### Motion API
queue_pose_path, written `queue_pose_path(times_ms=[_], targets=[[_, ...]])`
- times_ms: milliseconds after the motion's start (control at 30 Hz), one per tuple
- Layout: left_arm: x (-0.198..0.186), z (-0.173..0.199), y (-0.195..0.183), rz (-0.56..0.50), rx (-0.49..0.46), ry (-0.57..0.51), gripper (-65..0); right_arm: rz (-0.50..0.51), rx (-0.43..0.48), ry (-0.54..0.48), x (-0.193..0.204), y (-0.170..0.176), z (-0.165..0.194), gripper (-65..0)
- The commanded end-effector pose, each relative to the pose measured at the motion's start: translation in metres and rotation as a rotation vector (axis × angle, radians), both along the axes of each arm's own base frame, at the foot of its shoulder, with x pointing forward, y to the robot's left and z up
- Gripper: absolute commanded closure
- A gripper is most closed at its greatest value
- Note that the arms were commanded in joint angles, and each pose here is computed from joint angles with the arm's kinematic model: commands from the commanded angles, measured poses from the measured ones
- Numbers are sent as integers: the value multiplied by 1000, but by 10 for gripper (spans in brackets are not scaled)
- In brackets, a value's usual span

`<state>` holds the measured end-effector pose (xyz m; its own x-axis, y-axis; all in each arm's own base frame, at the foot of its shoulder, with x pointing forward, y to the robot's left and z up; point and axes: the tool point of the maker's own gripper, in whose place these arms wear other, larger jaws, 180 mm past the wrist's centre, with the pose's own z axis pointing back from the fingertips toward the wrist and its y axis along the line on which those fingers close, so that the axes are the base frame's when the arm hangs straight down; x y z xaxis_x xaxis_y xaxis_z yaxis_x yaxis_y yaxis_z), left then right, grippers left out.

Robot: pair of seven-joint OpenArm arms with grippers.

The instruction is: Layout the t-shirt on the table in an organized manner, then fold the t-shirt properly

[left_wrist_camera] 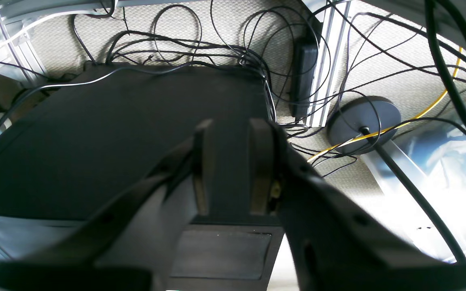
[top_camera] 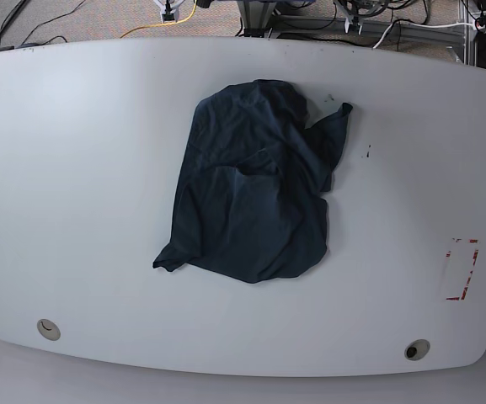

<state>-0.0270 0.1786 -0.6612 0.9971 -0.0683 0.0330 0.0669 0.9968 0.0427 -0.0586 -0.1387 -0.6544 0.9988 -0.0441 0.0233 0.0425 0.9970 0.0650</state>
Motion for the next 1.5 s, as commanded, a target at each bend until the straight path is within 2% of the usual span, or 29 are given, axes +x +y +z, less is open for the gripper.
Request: queue_pose_path(times_ms=[0,200,533,1200,1467], targets=[[-2,0,2,0,3,5,-123,-5,2,-1,-3,-1,1,-120],[-4,0,1,-4,2,8,-126,-9,5,-4,-1,-1,1,-115],[1,0,3,-2,8,0,-126,-12,8,2,-3,0,1,-37],[2,1,4,-6,8,-2,-126,-7,1,-8,2,-3,1,-99],[0,1,4,-2,9,3,-127,-6,0,-8,2,-3,1,-99]])
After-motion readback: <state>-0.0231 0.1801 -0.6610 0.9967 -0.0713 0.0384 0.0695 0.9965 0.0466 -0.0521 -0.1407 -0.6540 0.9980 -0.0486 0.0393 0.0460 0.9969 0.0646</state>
